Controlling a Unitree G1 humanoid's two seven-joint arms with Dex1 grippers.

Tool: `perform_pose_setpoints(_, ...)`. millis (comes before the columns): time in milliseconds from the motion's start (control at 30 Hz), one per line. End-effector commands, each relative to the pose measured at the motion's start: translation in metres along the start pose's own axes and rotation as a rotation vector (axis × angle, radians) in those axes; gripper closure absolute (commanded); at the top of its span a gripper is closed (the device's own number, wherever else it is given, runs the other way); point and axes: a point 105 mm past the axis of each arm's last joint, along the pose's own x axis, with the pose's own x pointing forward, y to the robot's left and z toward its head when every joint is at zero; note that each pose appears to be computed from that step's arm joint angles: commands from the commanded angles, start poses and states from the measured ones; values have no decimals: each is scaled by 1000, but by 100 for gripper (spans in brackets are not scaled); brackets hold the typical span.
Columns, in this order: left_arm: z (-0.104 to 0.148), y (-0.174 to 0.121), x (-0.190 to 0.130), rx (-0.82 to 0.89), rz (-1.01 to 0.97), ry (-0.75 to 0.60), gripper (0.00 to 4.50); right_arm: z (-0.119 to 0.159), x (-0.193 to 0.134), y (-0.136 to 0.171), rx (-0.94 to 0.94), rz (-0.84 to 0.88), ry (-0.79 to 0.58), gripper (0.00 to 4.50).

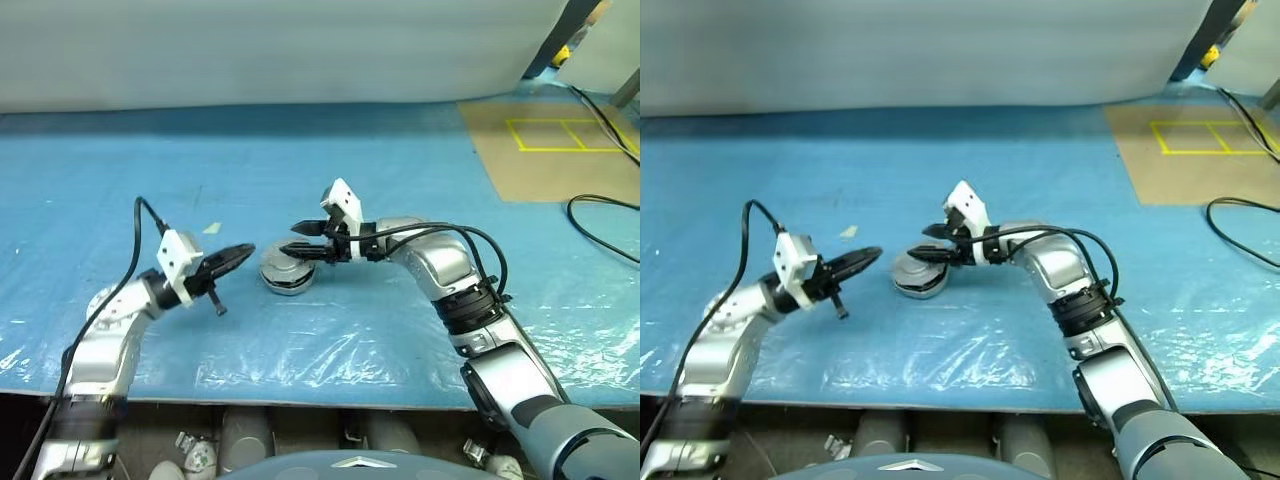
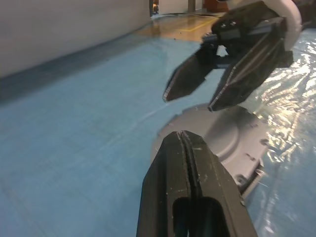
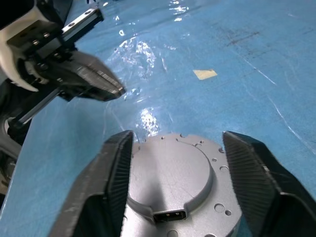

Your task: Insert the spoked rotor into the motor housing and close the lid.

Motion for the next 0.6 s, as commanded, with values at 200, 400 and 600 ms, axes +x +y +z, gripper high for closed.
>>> perform_pose_setpoints(200, 6, -18, -5, -21, 64, -35, 450, -4, 15, 8, -59, 54, 29, 2)
perform_pose_setpoints(400, -3, -17, -12, -35, 73, 6, 450, -20, 23, 4, -140, 30, 95, 41)
perform_pose_setpoints(600, -2, -15, -13, -44, 87, -6, 450, -21, 26, 7, -145, 41, 81, 155)
